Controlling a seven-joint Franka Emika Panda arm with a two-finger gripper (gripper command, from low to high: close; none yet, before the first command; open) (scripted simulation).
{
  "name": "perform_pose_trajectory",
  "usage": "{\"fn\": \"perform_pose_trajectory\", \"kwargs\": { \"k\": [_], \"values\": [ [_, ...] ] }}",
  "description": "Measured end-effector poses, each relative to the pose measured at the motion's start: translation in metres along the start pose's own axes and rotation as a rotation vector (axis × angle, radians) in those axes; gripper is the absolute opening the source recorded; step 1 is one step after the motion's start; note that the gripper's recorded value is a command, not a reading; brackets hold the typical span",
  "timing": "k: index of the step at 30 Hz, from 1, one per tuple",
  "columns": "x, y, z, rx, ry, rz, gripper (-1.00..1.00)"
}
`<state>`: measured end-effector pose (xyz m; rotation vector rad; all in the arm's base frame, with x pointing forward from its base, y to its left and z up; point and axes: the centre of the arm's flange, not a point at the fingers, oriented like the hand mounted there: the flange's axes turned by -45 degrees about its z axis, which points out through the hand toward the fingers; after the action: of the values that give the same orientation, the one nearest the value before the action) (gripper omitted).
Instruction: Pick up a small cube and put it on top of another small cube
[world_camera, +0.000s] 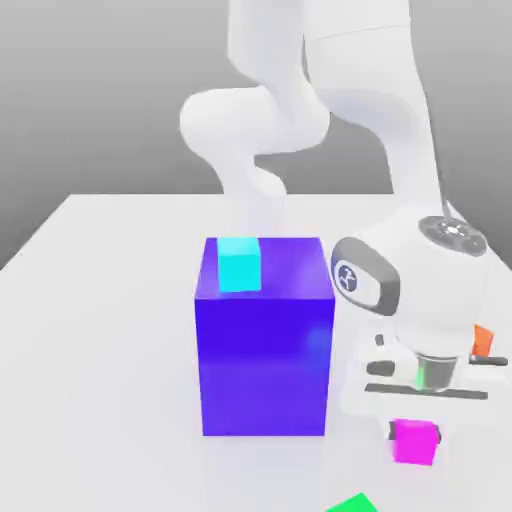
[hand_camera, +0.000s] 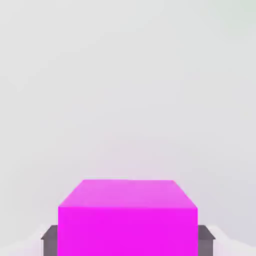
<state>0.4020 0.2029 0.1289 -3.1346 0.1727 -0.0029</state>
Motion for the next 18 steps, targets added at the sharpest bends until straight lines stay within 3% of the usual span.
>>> {"fn": "perform_pose_trajectory", "kwargs": {
  "k": [8,18],
  "values": [
    [0.008,0.002,-0.062,-0.002,0.0,-0.004,-1.0],
    [0.143,0.077,-0.096,0.0,-0.001,-0.067,-1.0]
  ]
}}
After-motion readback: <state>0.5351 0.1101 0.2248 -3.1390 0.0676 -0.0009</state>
